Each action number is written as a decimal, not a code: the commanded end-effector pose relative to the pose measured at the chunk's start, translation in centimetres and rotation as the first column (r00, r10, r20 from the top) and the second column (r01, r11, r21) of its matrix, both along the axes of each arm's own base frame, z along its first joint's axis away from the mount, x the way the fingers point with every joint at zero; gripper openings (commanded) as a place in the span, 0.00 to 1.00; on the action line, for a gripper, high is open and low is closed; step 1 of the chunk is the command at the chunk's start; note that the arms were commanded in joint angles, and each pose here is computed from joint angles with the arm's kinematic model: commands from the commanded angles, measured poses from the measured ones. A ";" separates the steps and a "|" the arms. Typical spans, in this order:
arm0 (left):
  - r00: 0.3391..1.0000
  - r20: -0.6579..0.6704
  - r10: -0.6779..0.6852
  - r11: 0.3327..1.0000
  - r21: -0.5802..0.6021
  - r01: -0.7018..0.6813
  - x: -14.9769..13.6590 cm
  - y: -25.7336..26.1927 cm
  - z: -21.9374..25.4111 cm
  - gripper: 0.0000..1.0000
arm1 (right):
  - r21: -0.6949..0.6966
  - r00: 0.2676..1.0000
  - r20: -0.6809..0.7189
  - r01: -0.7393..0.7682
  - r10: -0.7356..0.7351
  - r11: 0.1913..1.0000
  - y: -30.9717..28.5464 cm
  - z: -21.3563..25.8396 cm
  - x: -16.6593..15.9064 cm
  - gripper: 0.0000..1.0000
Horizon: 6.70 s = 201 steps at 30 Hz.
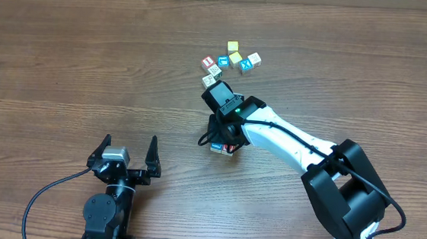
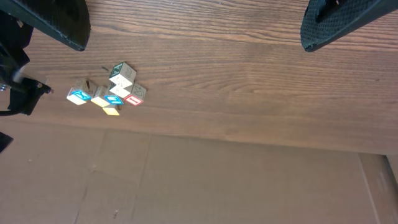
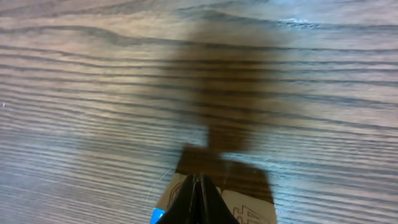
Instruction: Flip 3 blocks
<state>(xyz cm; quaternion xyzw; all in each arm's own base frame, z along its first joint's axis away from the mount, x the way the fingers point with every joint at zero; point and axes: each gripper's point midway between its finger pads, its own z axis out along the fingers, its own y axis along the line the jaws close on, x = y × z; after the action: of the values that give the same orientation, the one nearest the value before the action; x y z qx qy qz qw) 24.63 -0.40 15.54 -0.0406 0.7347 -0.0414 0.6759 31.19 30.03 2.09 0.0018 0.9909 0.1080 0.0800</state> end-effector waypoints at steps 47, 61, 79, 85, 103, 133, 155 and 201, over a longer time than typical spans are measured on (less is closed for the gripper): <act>1.000 0.007 -0.016 1.000 0.021 0.016 0.0 -0.3 0.1 1.00 | -0.141 0.968 0.086 -0.224 0.237 0.965 4.2 0.4 -1.0 0.04; 1.000 0.007 -0.016 1.000 0.021 0.016 0.0 -0.3 0.1 1.00 | -0.180 0.970 0.032 -0.230 0.240 0.956 3.0 0.0 -2.0 0.04; 1.000 0.007 -0.016 1.000 0.021 0.016 0.0 -0.3 0.1 1.00 | -0.093 0.956 0.095 -0.270 0.278 0.958 5.8 5.0 -0.6 0.06; 1.000 0.007 -0.016 1.000 0.021 0.016 0.0 -0.3 0.1 1.00 | -0.024 0.957 0.193 -0.217 0.218 0.976 6.3 11.2 3.2 0.15; 1.000 0.007 -0.016 1.000 0.021 0.016 0.0 -0.3 0.1 1.00 | 0.050 0.977 0.211 0.003 -0.013 0.999 -3.9 13.0 12.9 0.87; 1.000 0.007 -0.016 1.000 0.021 0.016 0.0 -0.3 0.1 1.00 | 0.097 0.971 0.210 -0.133 0.110 0.986 -2.1 11.8 12.3 0.91; 1.000 0.007 -0.016 1.000 0.021 0.016 0.0 -0.3 0.1 1.00 | 0.068 0.883 0.403 -0.292 0.241 0.954 0.8 9.2 14.3 1.00; 1.000 0.007 -0.016 1.000 0.021 0.016 0.0 -0.3 0.1 1.00 | -0.029 0.915 0.274 -0.300 0.296 0.954 4.6 2.3 14.4 0.79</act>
<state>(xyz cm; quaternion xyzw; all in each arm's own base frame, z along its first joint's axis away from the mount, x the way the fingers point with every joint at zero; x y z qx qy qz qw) 24.63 -0.40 15.54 -0.0406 0.7347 -0.0414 0.6759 45.65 34.56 5.91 -0.1637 0.9549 0.1453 0.2008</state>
